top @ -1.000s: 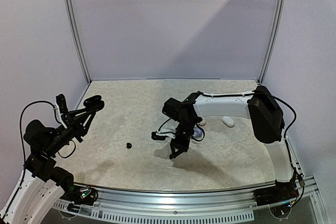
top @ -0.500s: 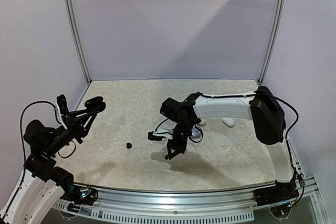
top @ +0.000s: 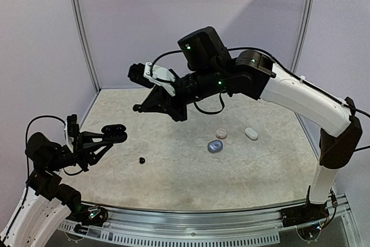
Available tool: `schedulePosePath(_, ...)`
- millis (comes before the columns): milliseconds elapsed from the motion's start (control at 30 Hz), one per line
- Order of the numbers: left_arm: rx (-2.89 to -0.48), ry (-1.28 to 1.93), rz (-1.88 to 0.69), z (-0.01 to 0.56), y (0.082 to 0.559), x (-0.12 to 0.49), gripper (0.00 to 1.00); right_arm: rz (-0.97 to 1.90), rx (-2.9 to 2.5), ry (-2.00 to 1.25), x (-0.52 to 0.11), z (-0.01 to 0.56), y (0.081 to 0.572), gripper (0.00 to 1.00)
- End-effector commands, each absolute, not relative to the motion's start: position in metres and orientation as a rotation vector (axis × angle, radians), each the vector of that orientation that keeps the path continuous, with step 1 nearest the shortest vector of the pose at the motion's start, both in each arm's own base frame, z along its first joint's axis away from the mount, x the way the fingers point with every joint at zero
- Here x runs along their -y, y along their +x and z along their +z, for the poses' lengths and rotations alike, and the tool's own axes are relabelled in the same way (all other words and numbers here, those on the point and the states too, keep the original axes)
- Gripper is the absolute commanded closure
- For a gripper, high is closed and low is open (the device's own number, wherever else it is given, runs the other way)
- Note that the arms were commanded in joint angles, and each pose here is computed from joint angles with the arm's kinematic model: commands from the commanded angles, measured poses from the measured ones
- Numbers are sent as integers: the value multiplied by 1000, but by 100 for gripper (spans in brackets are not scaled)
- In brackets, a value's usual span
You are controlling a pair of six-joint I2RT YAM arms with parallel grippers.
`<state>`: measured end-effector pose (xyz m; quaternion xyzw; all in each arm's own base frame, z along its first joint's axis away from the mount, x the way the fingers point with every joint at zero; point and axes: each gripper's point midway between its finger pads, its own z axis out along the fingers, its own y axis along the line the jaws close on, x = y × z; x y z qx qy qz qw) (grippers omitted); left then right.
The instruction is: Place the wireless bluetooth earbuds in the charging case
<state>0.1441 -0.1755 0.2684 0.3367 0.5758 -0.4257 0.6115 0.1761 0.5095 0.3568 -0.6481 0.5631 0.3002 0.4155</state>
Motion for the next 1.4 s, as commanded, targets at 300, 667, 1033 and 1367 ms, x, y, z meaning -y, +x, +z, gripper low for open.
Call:
schedulePosePath(300,-1212,950,-1007,268,113,183,100,518,-1233,-1886,-551,326,122,100)
schedulePosePath(667,-1210,931,-988,270,116,181,100,517,-1238,-1893,-562,315,123,100)
schedulePosePath(1033,-1220,918,-983,269,119,180,100,505,-1241,-1940,-568,295,120,100)
schedulePosePath(1367,-1214,911,-974,271,119,180,100,466,-1266,-1971,-564,284,123,100)
